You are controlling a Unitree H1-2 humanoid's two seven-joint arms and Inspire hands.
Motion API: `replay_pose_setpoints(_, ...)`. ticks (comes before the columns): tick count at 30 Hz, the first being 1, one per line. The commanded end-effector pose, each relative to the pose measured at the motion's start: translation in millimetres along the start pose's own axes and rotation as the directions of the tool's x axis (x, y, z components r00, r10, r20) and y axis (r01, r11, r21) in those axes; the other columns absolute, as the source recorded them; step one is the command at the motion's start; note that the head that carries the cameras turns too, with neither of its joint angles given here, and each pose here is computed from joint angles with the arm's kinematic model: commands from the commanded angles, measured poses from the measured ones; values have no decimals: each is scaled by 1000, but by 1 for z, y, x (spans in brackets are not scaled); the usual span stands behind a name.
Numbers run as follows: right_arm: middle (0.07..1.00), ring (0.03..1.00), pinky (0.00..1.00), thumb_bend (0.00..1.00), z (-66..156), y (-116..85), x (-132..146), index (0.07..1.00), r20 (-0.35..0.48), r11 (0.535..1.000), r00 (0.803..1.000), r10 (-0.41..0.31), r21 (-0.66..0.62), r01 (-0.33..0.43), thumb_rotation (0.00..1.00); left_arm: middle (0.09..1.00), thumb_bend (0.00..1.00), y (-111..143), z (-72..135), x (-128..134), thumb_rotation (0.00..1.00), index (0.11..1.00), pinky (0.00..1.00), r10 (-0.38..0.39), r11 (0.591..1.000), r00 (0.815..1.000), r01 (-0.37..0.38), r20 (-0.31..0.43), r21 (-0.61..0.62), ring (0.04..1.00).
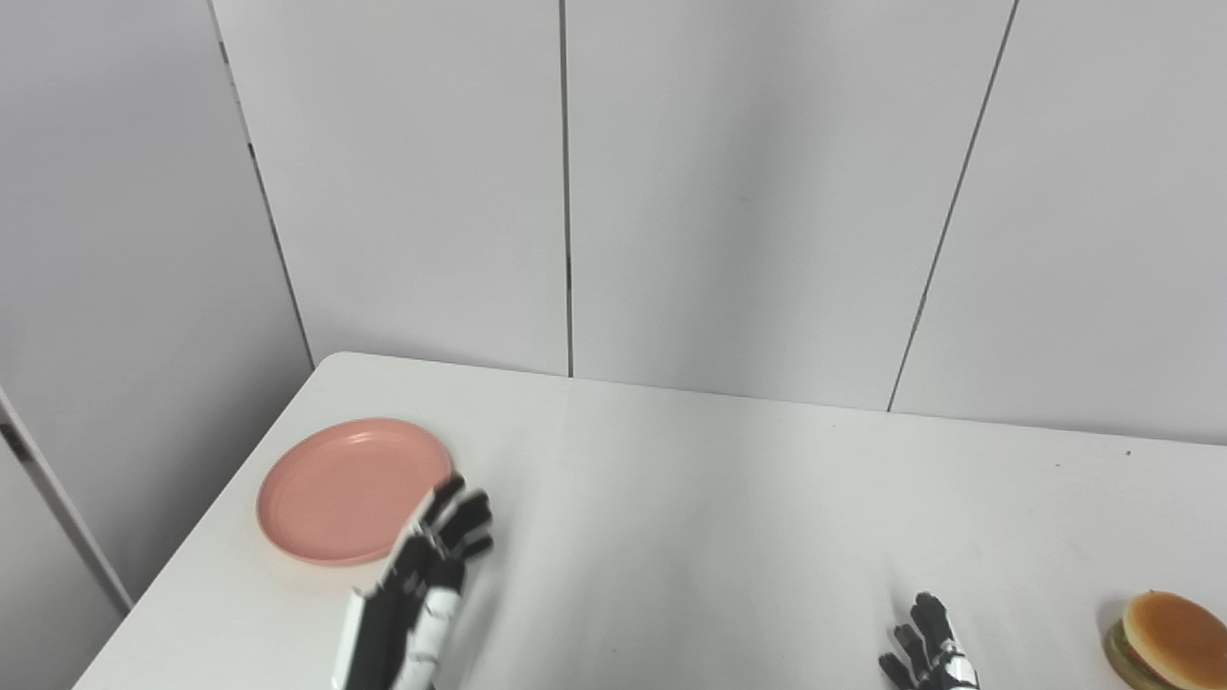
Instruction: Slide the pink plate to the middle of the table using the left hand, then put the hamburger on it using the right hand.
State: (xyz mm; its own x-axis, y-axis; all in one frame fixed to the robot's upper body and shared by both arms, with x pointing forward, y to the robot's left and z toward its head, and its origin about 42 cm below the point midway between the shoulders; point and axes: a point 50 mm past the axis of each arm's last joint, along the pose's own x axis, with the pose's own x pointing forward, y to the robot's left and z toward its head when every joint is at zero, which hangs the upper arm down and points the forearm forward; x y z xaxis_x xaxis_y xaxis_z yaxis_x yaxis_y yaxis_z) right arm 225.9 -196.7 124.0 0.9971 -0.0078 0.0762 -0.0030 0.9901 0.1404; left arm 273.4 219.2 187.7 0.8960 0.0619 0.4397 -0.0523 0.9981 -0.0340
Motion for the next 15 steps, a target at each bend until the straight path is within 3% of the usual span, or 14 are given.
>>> replay_pose_setpoints(1, 988, 964, 916, 691, -6, -7, -30, 956, -65, 1000, 998, -18, -18, 17, 1000, 817, 832, 5, 17, 23, 762, 832, 747, 1, 1000, 997, -1, 76, 8, 814)
replay_pose_setpoints(15, 982, 954, 900, 703, 0, -5, -31, 944, -69, 1000, 997, -23, -15, 22, 1000, 852, 880, 88, 41, 112, 774, 876, 736, 75, 980, 988, -99, 137, 171, 839)
